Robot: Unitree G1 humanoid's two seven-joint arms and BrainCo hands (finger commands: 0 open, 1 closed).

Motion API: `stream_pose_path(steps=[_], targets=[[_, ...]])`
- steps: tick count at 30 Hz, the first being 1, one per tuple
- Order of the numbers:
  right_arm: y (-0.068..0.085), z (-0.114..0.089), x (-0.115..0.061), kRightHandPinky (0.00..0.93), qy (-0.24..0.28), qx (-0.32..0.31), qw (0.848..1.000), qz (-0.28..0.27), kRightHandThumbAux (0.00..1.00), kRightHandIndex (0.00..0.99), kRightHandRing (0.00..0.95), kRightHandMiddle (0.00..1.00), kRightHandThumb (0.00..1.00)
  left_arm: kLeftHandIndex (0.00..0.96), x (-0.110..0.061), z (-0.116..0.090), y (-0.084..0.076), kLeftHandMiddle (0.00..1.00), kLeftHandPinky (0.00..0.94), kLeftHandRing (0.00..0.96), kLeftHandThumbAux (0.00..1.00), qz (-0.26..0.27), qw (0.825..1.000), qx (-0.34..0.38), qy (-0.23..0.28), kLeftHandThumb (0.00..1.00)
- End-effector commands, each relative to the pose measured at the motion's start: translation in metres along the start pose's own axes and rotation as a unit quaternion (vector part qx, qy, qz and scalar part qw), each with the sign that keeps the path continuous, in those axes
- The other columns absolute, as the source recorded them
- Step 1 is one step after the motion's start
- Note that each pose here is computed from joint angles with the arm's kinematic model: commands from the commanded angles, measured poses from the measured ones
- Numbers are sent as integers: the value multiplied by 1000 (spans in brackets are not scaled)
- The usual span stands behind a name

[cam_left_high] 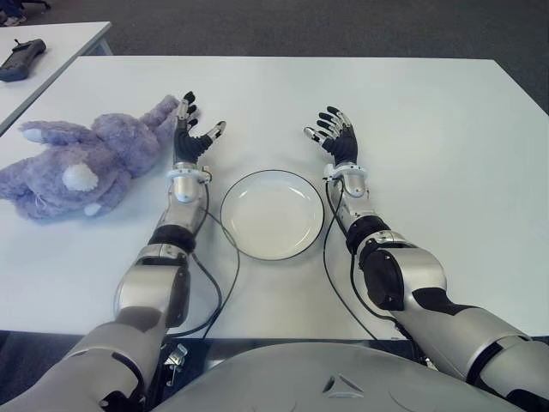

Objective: Put the doll into the plate.

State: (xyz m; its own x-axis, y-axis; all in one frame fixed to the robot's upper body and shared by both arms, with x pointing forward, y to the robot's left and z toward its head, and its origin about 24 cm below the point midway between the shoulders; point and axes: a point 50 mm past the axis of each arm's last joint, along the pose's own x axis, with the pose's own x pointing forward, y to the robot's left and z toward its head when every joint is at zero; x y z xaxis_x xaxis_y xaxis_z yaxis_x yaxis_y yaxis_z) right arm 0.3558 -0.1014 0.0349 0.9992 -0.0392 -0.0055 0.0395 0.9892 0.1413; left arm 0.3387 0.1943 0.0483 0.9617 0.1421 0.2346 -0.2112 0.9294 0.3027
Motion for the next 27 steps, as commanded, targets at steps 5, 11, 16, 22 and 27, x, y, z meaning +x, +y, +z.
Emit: stream_pose_path(steps=[5,11,16,22,27], targets=[[22,-99,-78,235,211,32,977,-13,911,151,224,233,103,87,-21,-17,10,96,106,94,664,-67,994,90,14,147],[24,-99,-78,245,211,31,977,-13,921,157,229,238,112,71,-11,-3,16,81,76,77,622,-91,987,132,-12,161],[24,-99,-78,224,209,31,977,-10,915,152,222,233,122,56,1,10,25,72,71,66,596,-104,977,185,-32,166],[24,-99,-78,211,208,29,978,-7,904,145,211,223,119,46,11,20,40,72,82,69,584,-102,968,227,-43,171],[24,-99,-78,199,209,27,978,-5,900,137,191,207,113,27,17,31,57,80,98,83,578,-92,959,261,-58,194]])
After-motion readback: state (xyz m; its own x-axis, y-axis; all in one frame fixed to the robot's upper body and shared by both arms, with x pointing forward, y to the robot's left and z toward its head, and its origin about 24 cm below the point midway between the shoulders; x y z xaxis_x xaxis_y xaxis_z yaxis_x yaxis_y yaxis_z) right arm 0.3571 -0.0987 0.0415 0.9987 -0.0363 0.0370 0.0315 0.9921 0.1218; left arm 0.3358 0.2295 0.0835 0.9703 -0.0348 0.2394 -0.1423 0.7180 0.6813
